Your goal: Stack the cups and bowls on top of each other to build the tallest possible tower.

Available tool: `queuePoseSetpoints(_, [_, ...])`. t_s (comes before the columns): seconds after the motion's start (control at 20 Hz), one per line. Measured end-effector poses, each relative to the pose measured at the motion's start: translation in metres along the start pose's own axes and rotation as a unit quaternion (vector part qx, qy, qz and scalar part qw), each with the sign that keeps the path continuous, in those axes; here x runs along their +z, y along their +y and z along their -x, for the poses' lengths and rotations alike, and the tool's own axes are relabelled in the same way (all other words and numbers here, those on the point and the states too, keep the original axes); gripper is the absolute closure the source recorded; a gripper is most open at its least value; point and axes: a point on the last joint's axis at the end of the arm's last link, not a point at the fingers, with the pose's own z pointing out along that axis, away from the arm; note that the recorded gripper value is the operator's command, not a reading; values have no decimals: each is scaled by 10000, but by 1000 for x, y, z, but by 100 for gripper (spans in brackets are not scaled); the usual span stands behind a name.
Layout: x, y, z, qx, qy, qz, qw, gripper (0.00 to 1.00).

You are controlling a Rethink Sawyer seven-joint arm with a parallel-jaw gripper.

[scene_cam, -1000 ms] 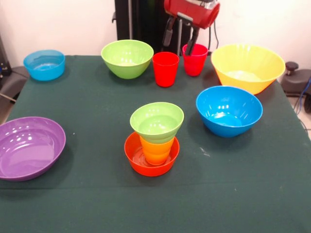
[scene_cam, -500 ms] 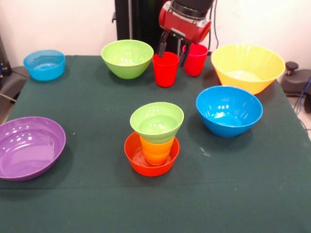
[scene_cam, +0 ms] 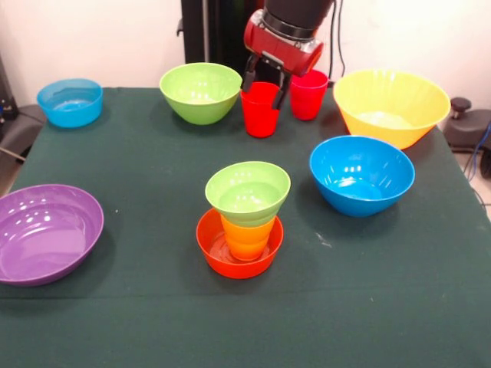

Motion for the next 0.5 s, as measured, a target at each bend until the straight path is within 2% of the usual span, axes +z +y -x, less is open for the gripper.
queuePoseSetpoints(0.5, [0,-7,-9,15,70,-54,10000,0])
